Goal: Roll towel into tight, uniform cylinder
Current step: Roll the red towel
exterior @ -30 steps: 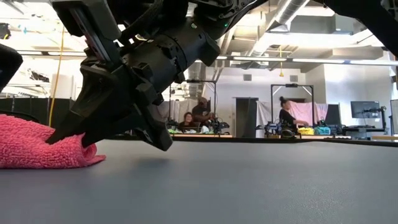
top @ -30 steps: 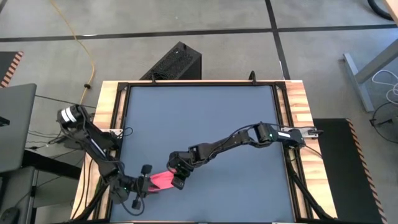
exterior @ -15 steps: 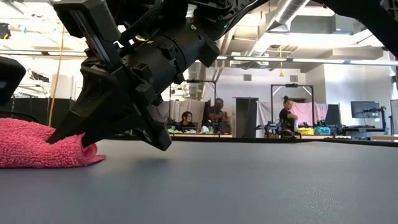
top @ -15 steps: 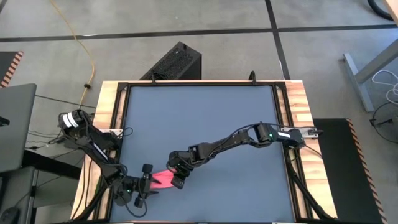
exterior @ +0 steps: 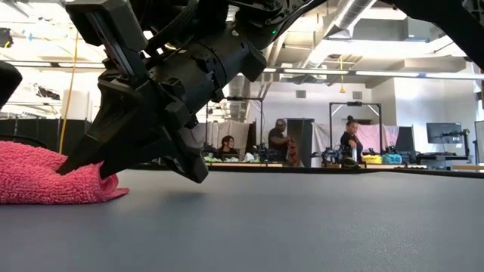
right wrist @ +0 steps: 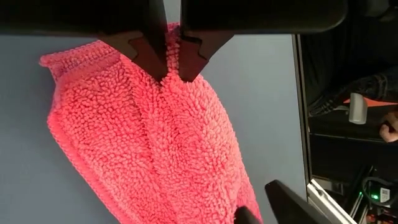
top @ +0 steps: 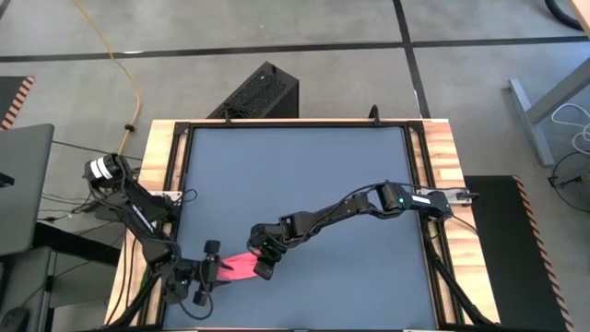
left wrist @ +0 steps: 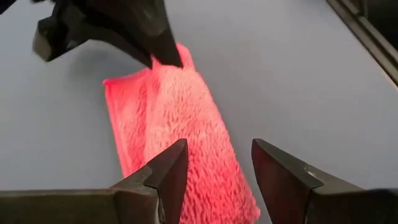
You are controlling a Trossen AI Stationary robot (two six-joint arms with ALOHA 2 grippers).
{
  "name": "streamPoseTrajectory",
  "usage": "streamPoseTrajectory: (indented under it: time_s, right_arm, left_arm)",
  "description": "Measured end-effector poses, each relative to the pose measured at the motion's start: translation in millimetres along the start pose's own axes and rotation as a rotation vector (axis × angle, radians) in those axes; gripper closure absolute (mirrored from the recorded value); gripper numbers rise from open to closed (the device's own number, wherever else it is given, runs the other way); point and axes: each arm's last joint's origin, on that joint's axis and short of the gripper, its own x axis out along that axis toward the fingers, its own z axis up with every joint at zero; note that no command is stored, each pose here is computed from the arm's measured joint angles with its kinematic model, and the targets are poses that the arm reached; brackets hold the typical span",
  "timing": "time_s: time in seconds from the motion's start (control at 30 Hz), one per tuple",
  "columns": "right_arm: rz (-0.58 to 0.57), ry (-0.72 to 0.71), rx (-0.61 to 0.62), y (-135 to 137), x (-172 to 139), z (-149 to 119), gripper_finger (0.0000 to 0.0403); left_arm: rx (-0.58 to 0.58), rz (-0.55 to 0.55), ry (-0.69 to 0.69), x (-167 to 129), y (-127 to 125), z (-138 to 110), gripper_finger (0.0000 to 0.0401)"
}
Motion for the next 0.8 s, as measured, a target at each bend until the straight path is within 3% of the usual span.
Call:
streamPoseTrajectory:
  time_s: [0.3, 0.67, 0.8]
  right_arm:
    - [0.001, 0.000, -0.003, 0.2, -0.1, 0.1, 0.0366]
    - [0.002, 0.000, 0.001, 0.4, -0.1, 0.1, 0.0366]
    - [0.002, 0.000, 0.011, 0.4, -0.1, 0.1, 0.0365]
  left_arm:
    - [0.021, 0.023, 0.023, -2.1, 0.7, -4.9, 0.0233]
    - [-0.080, 0.042, 0.092, -1.9, 4.1, -12.3, 0.0234]
    - [-0.143, 0.053, 0.091, -1.5, 4.9, -12.4, 0.0268]
